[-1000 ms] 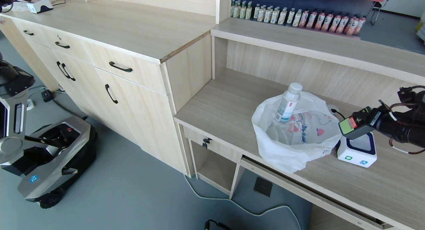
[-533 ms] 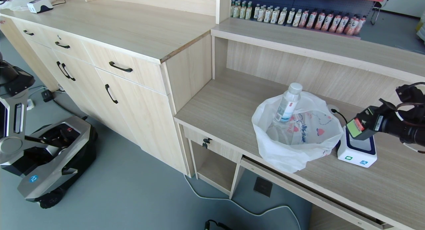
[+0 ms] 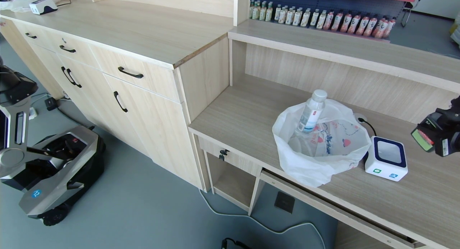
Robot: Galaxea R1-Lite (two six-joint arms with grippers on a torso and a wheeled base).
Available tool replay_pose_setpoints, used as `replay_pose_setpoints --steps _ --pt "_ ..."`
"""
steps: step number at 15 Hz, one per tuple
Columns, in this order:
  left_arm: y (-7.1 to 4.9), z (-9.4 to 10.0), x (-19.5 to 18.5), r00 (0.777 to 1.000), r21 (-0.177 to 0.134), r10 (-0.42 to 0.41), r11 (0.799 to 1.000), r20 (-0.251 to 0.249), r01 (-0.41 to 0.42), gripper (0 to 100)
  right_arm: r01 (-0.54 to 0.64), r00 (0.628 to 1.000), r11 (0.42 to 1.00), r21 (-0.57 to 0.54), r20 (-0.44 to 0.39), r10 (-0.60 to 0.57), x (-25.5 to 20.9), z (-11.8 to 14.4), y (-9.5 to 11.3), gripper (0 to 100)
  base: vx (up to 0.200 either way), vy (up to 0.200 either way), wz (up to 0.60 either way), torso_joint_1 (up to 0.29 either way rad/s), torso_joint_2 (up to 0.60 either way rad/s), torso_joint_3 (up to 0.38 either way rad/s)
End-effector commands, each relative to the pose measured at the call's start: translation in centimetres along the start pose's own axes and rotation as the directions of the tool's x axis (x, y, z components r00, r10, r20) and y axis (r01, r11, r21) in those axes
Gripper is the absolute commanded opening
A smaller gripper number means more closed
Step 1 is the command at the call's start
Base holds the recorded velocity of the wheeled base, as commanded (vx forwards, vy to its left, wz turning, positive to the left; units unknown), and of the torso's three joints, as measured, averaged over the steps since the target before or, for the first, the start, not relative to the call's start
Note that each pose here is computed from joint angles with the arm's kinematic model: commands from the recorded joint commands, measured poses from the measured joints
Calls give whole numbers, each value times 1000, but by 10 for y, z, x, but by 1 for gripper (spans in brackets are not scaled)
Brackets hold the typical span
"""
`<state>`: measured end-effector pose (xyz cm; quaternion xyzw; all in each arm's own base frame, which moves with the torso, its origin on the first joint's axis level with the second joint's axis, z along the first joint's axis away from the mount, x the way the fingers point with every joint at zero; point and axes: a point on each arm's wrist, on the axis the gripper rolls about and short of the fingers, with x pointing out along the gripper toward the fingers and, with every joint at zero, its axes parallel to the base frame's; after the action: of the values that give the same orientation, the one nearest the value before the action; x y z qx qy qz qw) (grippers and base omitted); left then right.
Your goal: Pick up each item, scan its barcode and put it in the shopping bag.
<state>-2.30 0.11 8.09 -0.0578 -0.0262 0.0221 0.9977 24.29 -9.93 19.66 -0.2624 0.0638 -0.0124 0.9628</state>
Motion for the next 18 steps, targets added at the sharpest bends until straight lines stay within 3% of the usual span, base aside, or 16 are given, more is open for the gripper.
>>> replay_pose_setpoints --steps 1,6,8,12,18 --pt "0 0 0 1000 -1 0 1000 1 0 100 -35 998 999 -31 54 37 -3 12 9 0 0 0 0 0 0 0" --pt "0 0 0 1000 -1 0 1000 1 0 100 -208 967 976 -55 139 214 39 23 53 0 0 0 360 0 1 0" --pt "0 0 0 1000 -1 0 1000 1 0 100 -260 960 965 -34 94 262 62 5 68 0 0 0 0 0 0 0" --pt "0 0 0 1000 -1 0 1000 1 0 100 -330 943 931 153 15 332 90 -29 92 0 0 0 0 0 0 0" --pt "0 0 0 1000 -1 0 1000 1 0 100 -375 927 907 190 54 372 113 -44 122 0 0 0 0 0 0 0"
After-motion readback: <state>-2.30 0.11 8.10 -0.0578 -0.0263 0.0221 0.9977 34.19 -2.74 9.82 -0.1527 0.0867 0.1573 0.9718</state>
